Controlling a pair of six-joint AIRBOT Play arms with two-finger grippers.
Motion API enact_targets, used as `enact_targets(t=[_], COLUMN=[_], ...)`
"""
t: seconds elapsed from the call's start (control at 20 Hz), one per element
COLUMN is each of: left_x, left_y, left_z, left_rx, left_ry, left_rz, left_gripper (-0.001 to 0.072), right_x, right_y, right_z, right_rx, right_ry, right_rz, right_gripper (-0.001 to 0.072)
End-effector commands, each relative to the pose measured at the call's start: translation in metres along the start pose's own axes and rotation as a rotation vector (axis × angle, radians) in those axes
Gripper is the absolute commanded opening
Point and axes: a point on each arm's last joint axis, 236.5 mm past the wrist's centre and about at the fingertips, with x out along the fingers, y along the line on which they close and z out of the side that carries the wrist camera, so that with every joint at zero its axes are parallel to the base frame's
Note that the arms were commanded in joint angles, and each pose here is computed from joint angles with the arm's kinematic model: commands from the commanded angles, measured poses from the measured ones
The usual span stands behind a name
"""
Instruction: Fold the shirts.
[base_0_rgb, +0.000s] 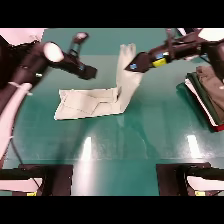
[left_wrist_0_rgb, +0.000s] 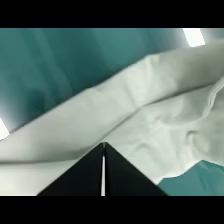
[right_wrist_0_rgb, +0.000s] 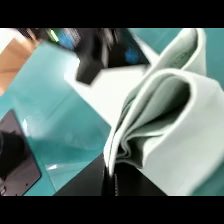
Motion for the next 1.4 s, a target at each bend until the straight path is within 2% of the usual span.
enact_targets(t=[0.0, 0.3, 0.7, 0.75, 0.8, 0.85, 0.95, 1.0, 1.05, 1.1, 1.2, 1.35], left_x=[-0.090, -0.198, -0.211, -0.210, -0.210, -0.210, -0.210, -0.210, -0.210, -0.209, -0.209, -0.209], left_y=[0.051, 0.078, 0.073, 0.072, 0.072, 0.072, 0.072, 0.072, 0.072, 0.072, 0.072, 0.072], left_z=[0.011, 0.003, -0.021, -0.019, -0.019, -0.020, -0.020, -0.021, -0.024, -0.026, -0.027, -0.026], left_rx=[0.008, 0.009, -0.006, -0.010, -0.027, -0.033, -0.032, -0.033, -0.035, -0.036, -0.036, -0.036], left_ry=[-0.087, -0.197, -0.129, -0.138, -0.140, -0.138, -0.137, -0.132, -0.121, -0.113, -0.108, -0.110], left_rz=[0.165, 0.333, 0.337, 0.332, 0.330, 0.330, 0.330, 0.330, 0.329, 0.328, 0.328, 0.328], left_gripper=[0.0024, 0.0024, 0.0024, 0.0024, 0.0024, 0.0024, 0.0024, 0.0024, 0.0024, 0.0024, 0.0024, 0.0024], right_x=[0.054, 0.159, 0.284, 0.295, 0.302, 0.303, 0.286, 0.272, 0.254, 0.236, 0.193, 0.129], right_y=[0.037, 0.066, 0.058, 0.060, 0.067, 0.074, 0.073, 0.061, 0.041, 0.017, -0.039, -0.109], right_z=[0.009, 0.011, -0.017, -0.020, -0.022, -0.022, -0.019, -0.021, -0.028, -0.037, -0.059, -0.093], right_rx=[-0.080, -0.109, -0.044, -0.041, -0.028, -0.013, -0.044, -0.077, -0.106, -0.106, -0.038, 0.168], right_ry=[0.050, 0.058, 0.007, -0.006, -0.012, -0.018, 0.005, 0.045, 0.107, 0.164, 0.258, 0.292], right_rz=[0.081, 0.152, 0.130, 0.128, 0.144, 0.164, 0.155, 0.127, 0.082, 0.037, -0.049, -0.118], right_gripper=[0.0015, 0.0015, 0.0023, 0.0133, 0.0394, 0.0612, 0.0634, 0.0615, 0.0549, 0.0546, 0.0546, 0.0546])
